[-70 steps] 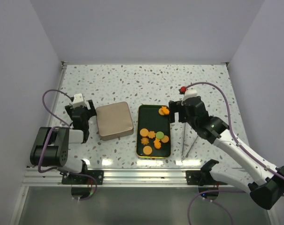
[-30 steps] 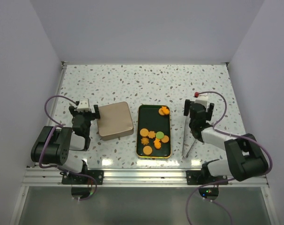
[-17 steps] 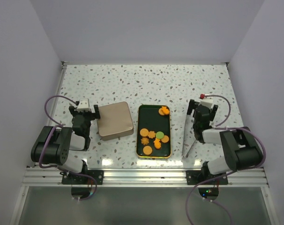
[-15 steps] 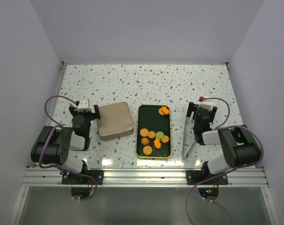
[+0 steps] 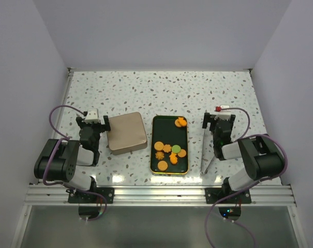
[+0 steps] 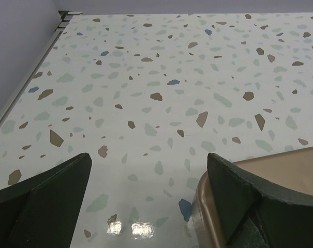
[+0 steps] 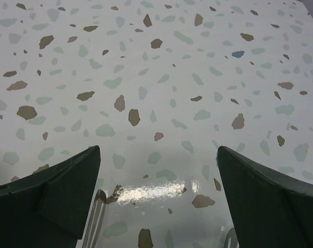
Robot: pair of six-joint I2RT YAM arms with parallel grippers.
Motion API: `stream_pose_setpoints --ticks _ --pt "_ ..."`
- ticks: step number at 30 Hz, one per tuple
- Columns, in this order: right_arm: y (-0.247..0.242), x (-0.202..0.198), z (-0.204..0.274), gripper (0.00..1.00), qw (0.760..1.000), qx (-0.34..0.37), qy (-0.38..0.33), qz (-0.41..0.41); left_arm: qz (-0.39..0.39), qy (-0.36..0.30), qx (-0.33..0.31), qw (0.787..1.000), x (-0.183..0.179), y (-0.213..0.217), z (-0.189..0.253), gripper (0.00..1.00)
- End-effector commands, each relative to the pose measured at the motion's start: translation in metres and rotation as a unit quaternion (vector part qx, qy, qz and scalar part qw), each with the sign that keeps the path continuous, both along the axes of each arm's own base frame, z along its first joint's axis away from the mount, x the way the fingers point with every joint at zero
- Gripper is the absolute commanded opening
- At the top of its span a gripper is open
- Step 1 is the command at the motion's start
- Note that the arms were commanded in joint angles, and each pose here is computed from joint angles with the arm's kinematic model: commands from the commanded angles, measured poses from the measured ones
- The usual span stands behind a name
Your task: Pack the cookies
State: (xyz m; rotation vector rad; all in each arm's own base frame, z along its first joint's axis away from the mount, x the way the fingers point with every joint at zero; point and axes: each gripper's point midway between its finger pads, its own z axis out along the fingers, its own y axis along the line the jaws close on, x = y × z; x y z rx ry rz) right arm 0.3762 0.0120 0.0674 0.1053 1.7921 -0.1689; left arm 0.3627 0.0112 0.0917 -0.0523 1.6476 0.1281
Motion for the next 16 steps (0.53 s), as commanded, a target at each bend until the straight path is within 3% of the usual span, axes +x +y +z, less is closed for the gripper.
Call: stream_pose_setpoints --ticks 1,16 --pt "0.0033 0.0109 0.0203 0.99 0.999 0.000 -0.036 0.012 -0.003 -0.043 0.009 0.999 0.0034 -0.0011 0.0214 1.00" --pt "0.0066 0.0131 0.0176 0.99 0.999 0.001 -0.026 0.023 -0.003 -0.044 0.009 0.999 0.0038 -0.0012 0.0220 1.00"
